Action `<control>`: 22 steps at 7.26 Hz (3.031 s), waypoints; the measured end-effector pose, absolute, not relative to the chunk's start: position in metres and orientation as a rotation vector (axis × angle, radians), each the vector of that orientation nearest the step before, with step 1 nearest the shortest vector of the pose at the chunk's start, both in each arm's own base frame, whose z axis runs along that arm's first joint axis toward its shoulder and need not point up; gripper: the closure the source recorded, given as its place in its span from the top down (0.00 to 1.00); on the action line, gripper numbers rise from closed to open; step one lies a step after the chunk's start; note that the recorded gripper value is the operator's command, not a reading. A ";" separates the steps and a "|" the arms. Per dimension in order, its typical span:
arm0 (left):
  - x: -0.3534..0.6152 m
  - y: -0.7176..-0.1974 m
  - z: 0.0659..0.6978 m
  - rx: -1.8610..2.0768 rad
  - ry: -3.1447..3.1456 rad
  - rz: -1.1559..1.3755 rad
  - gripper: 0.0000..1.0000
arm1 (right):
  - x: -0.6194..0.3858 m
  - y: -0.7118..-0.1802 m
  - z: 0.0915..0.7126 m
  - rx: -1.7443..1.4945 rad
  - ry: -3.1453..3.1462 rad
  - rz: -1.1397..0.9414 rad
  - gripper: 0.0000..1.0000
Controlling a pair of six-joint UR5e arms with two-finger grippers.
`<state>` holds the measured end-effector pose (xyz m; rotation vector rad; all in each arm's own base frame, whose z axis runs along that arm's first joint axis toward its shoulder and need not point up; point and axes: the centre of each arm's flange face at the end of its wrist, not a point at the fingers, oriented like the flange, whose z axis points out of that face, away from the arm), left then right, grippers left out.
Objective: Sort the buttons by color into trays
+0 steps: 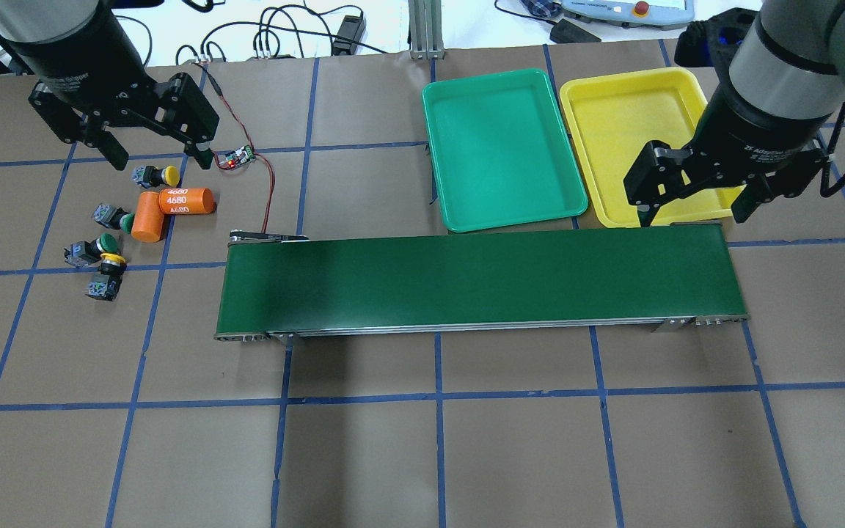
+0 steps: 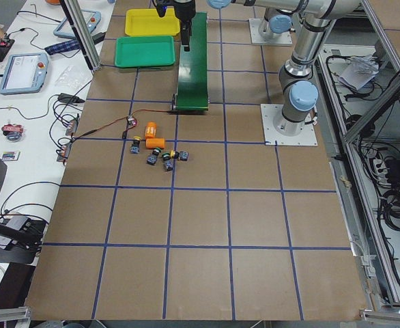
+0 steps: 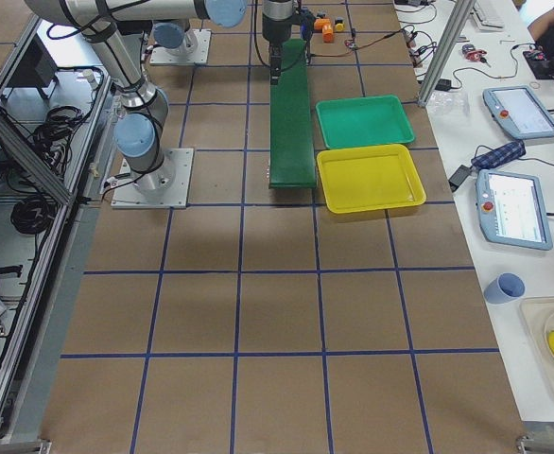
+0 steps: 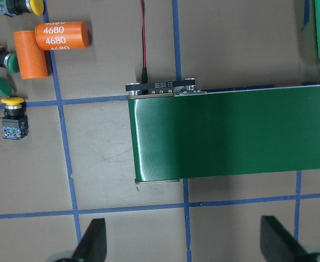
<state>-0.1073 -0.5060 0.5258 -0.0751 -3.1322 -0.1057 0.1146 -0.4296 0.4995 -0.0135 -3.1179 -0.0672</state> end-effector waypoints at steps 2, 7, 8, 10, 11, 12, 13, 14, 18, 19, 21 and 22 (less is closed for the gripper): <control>-0.107 -0.508 0.524 -0.073 -3.128 -0.093 1.00 | 0.115 -0.430 0.500 -0.014 -3.118 -0.067 1.00; 0.007 -0.636 0.405 0.116 -3.122 -0.013 1.00 | 0.115 -0.430 0.499 -0.015 -3.118 -0.067 1.00; 0.019 -0.666 0.363 0.128 -3.125 0.004 1.00 | 0.115 -0.430 0.499 -0.015 -3.118 -0.067 1.00; 0.033 -0.706 0.293 0.142 -3.134 -0.019 1.00 | 0.115 -0.430 0.499 -0.015 -3.118 -0.067 1.00; 0.036 -0.712 0.267 0.144 -3.132 -0.064 1.00 | 0.115 -0.430 0.499 -0.014 -3.119 -0.067 1.00; 0.039 -0.713 0.247 0.132 -3.132 -0.109 1.00 | 0.115 -0.430 0.499 -0.013 -3.119 -0.068 1.00; 0.049 -0.709 0.230 0.088 -3.135 -0.151 1.00 | 0.115 -0.429 0.500 -0.012 -3.117 -0.067 1.00; 0.062 -0.704 0.217 0.023 -3.131 -0.183 1.00 | 0.114 -0.429 0.499 -0.014 -3.117 -0.069 1.00; 0.074 -0.696 0.196 -0.229 -3.120 -0.218 1.00 | 0.115 -0.427 0.497 -0.025 -3.117 -0.075 1.00; 0.075 -0.697 0.191 -0.233 -3.120 -0.216 1.00 | 0.115 -0.427 0.497 -0.025 -3.117 -0.076 1.00; 0.076 -0.701 0.184 -0.208 -3.122 -0.210 1.00 | 0.115 -0.427 0.497 -0.019 -3.118 -0.075 1.00; 0.075 -0.702 0.183 -0.170 -3.125 -0.209 0.88 | 0.115 -0.427 0.497 -0.021 -3.117 -0.075 1.00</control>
